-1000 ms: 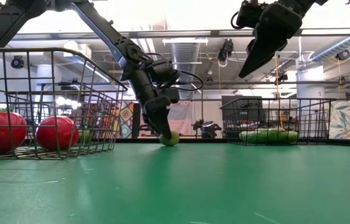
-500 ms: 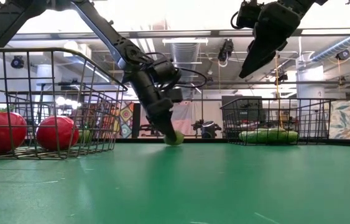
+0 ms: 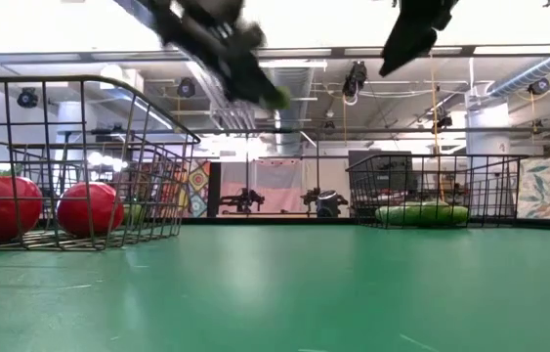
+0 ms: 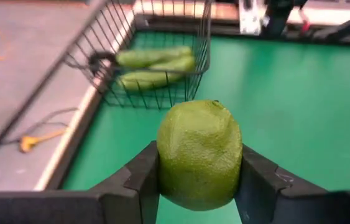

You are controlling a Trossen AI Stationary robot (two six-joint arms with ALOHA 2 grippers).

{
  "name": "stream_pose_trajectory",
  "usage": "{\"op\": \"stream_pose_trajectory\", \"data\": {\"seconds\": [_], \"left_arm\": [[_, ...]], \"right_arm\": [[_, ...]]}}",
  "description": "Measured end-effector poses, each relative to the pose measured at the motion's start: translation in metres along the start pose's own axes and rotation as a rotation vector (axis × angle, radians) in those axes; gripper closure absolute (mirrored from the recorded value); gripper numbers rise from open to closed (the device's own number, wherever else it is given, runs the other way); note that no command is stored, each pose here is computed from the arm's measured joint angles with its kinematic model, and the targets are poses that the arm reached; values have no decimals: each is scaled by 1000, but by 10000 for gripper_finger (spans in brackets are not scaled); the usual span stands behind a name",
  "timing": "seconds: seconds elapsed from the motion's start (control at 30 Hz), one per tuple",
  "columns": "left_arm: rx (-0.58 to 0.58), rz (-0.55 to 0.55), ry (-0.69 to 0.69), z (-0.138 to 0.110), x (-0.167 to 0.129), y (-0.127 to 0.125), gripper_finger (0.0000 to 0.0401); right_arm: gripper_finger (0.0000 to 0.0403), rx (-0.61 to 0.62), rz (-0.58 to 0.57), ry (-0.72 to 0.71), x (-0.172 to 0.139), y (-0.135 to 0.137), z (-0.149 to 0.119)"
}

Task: Sort produce into baskets
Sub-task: Put the lime into the left black wire basket

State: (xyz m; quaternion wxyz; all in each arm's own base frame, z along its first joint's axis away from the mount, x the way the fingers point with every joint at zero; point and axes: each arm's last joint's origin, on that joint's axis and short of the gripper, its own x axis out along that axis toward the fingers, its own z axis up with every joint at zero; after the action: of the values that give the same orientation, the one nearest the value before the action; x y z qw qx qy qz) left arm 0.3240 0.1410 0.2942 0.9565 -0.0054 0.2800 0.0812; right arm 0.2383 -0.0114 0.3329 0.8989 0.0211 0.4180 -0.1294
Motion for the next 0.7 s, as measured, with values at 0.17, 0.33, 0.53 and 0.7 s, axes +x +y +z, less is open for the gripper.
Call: {"op": "stream_pose_trajectory", "data": {"seconds": [0.17, 0.33, 0.53, 0.7], "left_arm": [[-25, 199, -19, -11, -100, -18, 264], [-215, 515, 71, -70, -155, -31, 265], [-422, 713, 130, -128, -154, -35, 265], [-546, 790, 228, -164, -126, -27, 240]], "right_arm": [[78, -17, 16, -23, 1, 7, -1], [78, -42, 26, -47, 22, 14, -12], [78, -49, 31, -92, 41, 16, -22], [78, 21, 43, -80, 42, 17, -24]]}}
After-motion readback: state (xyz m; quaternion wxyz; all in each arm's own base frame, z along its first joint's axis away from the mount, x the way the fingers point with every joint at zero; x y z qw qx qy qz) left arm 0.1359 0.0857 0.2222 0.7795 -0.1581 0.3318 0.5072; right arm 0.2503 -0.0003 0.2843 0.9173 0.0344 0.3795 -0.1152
